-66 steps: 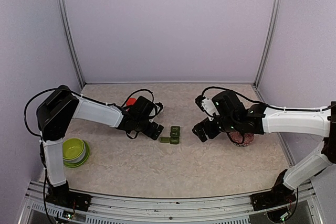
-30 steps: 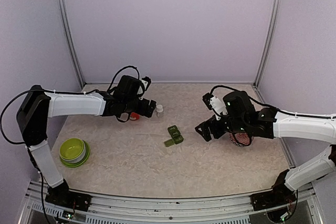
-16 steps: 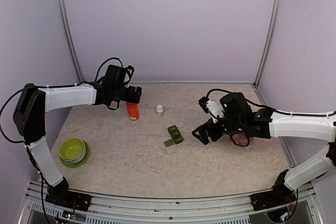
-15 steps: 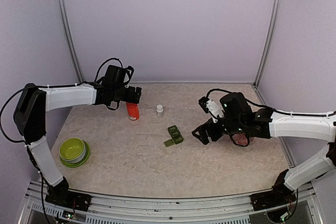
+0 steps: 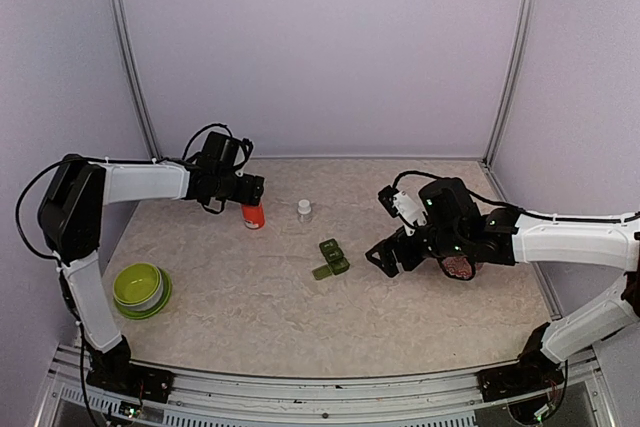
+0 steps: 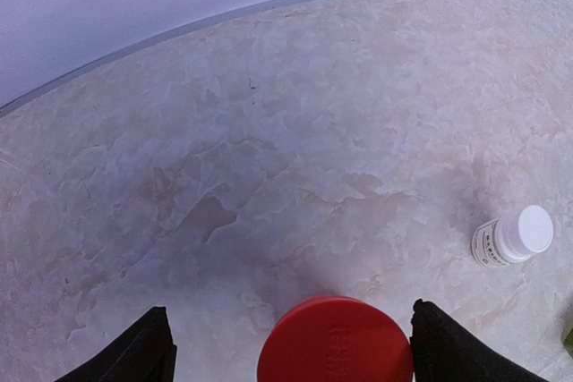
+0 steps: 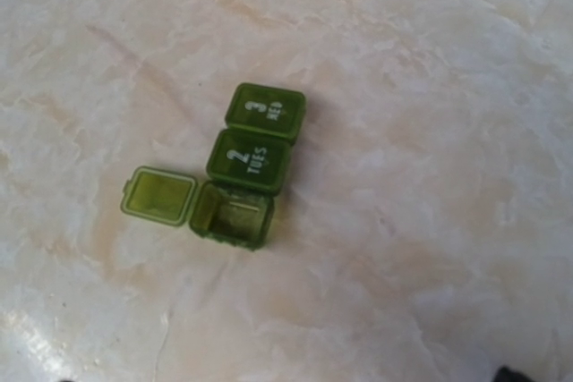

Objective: Sort the pills into containers
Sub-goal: Pick up the pill bottle from the center of the board.

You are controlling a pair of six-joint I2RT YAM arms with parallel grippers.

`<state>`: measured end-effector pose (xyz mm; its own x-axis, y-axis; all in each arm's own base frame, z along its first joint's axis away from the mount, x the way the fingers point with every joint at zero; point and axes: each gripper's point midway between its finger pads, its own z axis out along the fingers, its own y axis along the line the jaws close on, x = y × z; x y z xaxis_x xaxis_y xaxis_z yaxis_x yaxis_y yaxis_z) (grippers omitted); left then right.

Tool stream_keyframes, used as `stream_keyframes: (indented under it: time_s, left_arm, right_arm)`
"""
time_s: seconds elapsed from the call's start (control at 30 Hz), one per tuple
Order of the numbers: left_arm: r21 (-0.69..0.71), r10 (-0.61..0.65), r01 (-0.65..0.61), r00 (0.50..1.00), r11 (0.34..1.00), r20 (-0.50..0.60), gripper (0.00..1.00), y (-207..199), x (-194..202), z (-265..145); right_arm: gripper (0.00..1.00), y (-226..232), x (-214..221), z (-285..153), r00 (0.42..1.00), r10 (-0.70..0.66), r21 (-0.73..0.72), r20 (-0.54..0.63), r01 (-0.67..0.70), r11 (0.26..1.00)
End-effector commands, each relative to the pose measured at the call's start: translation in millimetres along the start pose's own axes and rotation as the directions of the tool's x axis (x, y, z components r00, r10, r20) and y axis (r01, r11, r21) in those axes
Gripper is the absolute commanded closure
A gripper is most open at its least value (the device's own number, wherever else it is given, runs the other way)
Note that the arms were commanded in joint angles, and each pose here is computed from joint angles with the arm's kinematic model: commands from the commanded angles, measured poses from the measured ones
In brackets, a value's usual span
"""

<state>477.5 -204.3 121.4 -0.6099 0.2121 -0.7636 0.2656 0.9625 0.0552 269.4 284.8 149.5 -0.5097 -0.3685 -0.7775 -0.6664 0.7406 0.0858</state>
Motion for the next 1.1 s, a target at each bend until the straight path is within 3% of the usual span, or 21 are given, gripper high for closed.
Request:
stream_keyframes:
  time_s: [0.0,0.43,0.83,1.07]
  left_arm:
    - [0.028,-0.011,0.011,1.000,1.000,0.007,0.15,-4.1,-7.0,4.1]
    - [0.056,-0.010,0.011,1.000,0.998,-0.018,0.23,-9.1,0.3,6.5]
    - [0.080,-0.007,0.009,0.999,0.997,-0.033,0.40,-14.6,4.4,7.7]
    - [0.088,0.001,0.003,0.999,0.996,-0.040,0.71,-18.1,6.4,6.5]
  right_arm:
    - [0.00,-2.4,1.1,1.3,1.000,0.004,0.001,0.006,-0.004,1.000]
    - [0.00,-3.1,2.6,1.9,1.000,-0.002,0.006,0.003,0.002,1.000]
    - [0.00,-4.2,4.1,1.5,1.000,-0.006,0.012,0.000,0.006,1.000]
    - [0.00,-4.4,2.1,-0.9,1.000,-0.010,0.013,0.004,0.010,1.000]
